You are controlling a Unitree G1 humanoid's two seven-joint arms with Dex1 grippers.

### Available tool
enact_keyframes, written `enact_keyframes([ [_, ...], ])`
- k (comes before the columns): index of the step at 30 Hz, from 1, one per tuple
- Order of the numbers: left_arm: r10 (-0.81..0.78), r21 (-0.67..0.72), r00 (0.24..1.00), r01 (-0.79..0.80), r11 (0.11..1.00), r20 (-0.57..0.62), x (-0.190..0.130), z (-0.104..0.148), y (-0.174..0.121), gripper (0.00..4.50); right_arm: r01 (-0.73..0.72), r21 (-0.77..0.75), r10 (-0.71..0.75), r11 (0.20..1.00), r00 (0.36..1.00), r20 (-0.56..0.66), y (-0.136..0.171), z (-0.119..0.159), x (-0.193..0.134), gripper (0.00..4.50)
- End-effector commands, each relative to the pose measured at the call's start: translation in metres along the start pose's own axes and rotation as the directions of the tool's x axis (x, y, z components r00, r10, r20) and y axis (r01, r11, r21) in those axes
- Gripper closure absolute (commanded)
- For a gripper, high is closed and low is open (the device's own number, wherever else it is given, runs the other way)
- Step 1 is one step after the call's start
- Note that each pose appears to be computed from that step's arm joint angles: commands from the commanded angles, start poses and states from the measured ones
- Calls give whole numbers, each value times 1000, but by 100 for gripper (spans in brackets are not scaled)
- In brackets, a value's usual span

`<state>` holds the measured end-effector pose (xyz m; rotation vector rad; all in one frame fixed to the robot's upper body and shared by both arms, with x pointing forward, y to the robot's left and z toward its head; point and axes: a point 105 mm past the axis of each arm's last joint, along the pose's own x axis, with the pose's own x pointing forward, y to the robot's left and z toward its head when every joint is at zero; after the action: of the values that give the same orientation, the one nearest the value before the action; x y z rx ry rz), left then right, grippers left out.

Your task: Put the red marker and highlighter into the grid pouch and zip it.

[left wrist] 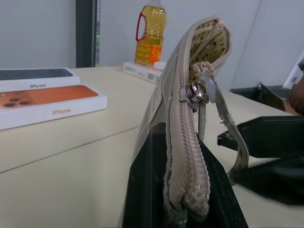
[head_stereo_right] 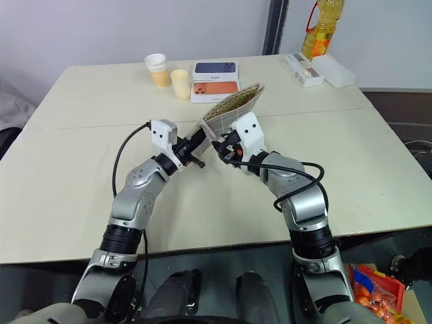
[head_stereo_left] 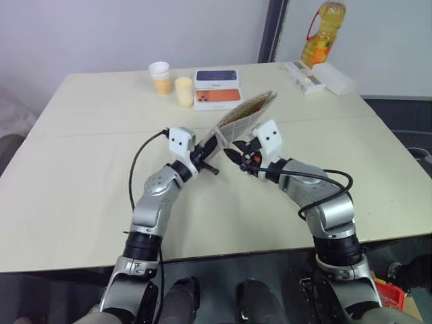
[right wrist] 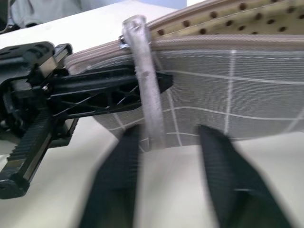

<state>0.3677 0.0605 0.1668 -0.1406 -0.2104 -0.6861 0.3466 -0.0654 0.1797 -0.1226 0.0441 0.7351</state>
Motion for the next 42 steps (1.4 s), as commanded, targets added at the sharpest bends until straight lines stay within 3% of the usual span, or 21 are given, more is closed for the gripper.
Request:
enact_keyframes([
  [1, -11, 23, 999, 10, 1000, 46, -2, 14, -4, 450, -15, -19, 17, 1000, 996, 88, 4, 24, 0, 443],
  [8, 16, 85, 999, -19, 996, 31, -6, 12, 3, 450, 95, -15, -92, 995, 988, 127, -22, 36, -6, 443],
  [11, 19, 166, 1000, -21, 986, 10, -11, 10, 11, 450, 207, -28, -201, 978, 969, 142, -49, 42, -15, 443],
  [18, -6, 318, 998, 28, 948, -70, -30, 1, 26, 450, 528, -71, -516, 846, 846, 136, -125, 44, -50, 443],
  [21, -14, 339, 995, 45, 940, -95, -40, -1, 32, 450, 600, -69, -590, 797, 798, 124, -144, 40, -62, 443],
  [24, -8, 350, 992, 51, 935, -123, -49, -5, 38, 450, 578, -91, -570, 811, 815, 103, -142, 35, -63, 443],
  [27, -19, 337, 988, 70, 939, -154, -58, -9, 42, 450, 410, -126, -407, 903, 912, 53, -117, 22, -58, 443],
  [28, -19, 340, 987, 73, 938, -161, -60, -10, 43, 382, 365, -137, -363, 921, 931, 37, -111, 19, -58, 390],
  [31, 9, 323, 984, 50, 945, -178, -73, -9, 51, 244, 177, -137, -183, 975, 983, -33, -85, 0, -68, 253],
  [35, 58, 316, 977, 10, 949, -207, -92, -13, 60, 28, 45, -143, -59, 989, 993, -98, -65, -18, -83, 39],
  [36, 77, 301, 975, -10, 953, -210, -99, -13, 61, 0, 45, -149, -61, 988, 992, -110, -64, -22, -86, 3],
  [42, 195, 204, 949, -146, 968, -246, -134, -19, 72, 0, 88, -106, -100, 990, 989, -108, -70, -36, -96, 3],
])
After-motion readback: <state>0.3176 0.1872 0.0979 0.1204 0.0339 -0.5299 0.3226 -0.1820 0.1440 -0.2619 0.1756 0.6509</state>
